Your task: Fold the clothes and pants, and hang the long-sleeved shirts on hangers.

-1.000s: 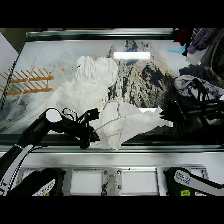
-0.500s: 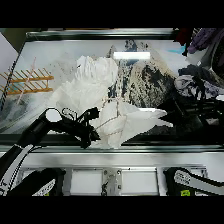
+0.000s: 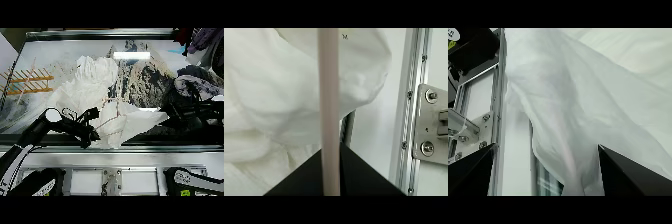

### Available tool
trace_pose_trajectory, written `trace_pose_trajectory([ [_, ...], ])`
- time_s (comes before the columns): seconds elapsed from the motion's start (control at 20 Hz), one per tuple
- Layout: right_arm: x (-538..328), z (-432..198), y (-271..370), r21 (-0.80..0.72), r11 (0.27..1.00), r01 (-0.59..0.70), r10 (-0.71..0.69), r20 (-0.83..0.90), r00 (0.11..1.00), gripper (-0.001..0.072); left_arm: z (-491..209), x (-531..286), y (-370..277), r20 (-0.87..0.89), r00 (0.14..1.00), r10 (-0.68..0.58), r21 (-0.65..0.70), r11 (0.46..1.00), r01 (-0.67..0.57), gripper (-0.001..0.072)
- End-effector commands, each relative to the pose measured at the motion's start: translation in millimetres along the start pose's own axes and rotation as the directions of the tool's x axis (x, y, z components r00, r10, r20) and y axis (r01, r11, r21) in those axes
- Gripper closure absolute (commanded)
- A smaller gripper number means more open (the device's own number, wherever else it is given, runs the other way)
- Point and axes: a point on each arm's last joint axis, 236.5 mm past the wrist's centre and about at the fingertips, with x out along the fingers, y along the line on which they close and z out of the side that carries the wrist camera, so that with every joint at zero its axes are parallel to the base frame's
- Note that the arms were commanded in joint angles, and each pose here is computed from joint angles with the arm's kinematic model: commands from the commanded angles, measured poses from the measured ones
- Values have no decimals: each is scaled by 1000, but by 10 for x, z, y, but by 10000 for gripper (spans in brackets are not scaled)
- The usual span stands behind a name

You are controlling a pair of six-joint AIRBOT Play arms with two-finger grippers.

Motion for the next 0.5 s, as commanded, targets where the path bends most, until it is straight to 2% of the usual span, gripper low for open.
trace_pose_trajectory([
  [0.0,101,104,-45,-20,999,-40,41,65,997,-8,1,-1,0,0,1000,1,1,1000,-1,693],
  [0.45,431,52,4,1,988,-153,153,35,988,-8,1,-1,-1,0,1000,0,1,1000,0,693],
])
